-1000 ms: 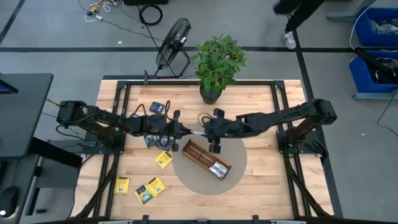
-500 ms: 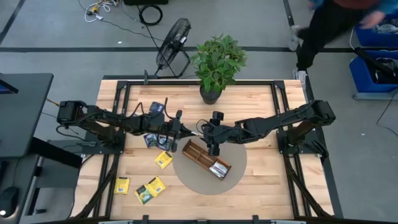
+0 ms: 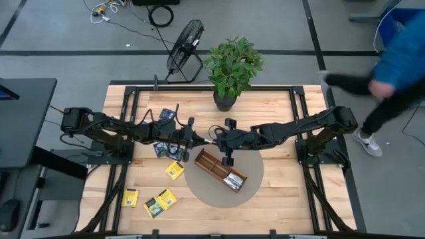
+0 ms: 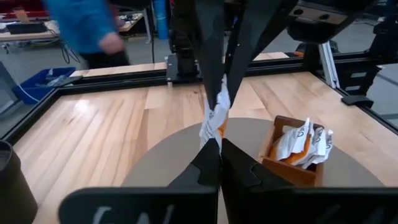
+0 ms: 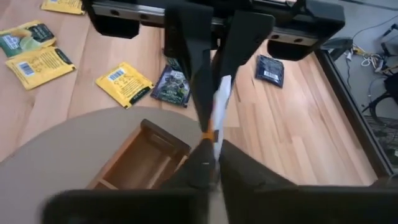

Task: Pick & Place Tea
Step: Put the orange tea bag into the bottom section of the wooden organizer

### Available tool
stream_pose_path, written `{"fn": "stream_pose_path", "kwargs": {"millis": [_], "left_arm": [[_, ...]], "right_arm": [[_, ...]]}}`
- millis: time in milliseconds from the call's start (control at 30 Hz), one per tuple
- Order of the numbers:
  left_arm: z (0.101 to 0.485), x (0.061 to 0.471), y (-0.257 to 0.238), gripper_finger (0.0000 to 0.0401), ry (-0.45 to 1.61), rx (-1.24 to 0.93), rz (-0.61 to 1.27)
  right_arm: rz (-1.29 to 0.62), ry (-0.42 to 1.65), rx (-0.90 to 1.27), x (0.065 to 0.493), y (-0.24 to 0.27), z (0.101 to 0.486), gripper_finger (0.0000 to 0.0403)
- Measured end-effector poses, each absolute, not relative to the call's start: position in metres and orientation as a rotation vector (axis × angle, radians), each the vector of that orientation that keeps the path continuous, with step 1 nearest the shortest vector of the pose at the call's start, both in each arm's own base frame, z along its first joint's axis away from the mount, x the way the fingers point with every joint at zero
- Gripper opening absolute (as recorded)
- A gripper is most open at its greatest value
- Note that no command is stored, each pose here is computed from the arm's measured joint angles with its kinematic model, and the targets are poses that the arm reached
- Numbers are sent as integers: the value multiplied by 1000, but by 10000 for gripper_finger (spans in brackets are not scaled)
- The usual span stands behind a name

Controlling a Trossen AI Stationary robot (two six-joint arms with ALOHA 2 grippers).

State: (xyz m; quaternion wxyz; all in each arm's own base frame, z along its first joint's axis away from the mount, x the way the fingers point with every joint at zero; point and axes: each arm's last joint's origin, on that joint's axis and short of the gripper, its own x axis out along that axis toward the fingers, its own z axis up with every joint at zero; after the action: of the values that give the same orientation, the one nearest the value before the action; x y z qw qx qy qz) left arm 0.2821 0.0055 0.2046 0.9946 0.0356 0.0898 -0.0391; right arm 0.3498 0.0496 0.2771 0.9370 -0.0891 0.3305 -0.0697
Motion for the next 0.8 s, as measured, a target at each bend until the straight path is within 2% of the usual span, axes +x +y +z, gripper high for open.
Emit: {"fn": "stream_pose_path", "kwargs": {"millis": [467, 633, 800], "left_arm": [[215, 271, 14, 105, 209, 47, -46], [217, 256, 15, 111, 173, 53, -35], [217, 232, 14, 112, 21, 37, -28]], "right_arm": [[-259, 745, -91, 324, 60, 286, 2], [-351, 780, -16, 307, 71, 289, 1], [-385, 818, 38, 296, 86, 285, 1]]}}
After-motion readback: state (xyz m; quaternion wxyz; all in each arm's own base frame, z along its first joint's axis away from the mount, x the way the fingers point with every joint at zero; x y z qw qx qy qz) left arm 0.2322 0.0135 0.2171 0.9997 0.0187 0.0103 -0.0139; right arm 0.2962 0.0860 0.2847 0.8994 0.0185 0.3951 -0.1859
